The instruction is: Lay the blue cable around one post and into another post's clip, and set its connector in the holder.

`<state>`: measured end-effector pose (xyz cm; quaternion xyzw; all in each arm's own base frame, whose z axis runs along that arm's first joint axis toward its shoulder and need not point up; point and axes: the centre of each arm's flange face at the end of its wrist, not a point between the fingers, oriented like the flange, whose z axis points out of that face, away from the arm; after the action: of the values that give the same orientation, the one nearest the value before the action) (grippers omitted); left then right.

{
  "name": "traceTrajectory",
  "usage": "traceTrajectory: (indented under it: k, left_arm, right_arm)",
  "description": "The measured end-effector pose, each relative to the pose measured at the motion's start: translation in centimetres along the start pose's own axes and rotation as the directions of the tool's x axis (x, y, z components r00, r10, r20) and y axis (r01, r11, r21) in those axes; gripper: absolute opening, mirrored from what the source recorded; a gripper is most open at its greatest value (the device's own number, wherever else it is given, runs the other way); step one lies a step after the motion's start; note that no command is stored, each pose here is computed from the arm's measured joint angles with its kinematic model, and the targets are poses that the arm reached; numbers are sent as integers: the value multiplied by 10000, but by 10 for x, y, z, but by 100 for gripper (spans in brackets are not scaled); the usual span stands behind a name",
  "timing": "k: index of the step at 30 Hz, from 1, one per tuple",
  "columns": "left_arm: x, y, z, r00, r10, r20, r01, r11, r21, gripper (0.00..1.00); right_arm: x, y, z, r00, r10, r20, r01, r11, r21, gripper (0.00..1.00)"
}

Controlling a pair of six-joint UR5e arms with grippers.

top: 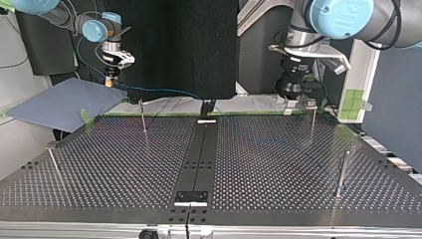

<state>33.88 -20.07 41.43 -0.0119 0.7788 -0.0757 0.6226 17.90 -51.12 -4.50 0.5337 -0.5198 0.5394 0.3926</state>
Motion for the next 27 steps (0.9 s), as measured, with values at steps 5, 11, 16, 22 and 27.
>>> traceTrajectory:
  k: [5, 11, 16, 22, 27]
  left_arm:
    - [31, -8, 7, 9990, 221, -381, -222, 9997, -29, 99]
    - [75, -17, 11, 9951, 434, -892, -446, 9989, -114, 99]
    - [112, -24, 11, 9891, 702, -1296, -730, 9972, -169, 99]
    - [139, -37, 14, 9859, 910, -1401, -947, 9953, -195, 99]
    - [144, -53, 22, 9894, 916, -1129, -942, 9954, -177, 99]
  right_arm:
    - [1, 5, 0, 10000, 29, 69, -28, 9999, -109, 0]
    - [1, 13, 0, 9998, 94, 196, -88, 9995, -315, 0]
    - [1, 20, 0, 9996, 148, 248, -138, 9991, -389, 0]
    - [1, 20, 0, 9995, 148, 282, -142, 9997, -208, 0]
    - [1, 18, 1, 9995, 98, 287, -97, 9999, -37, 0]
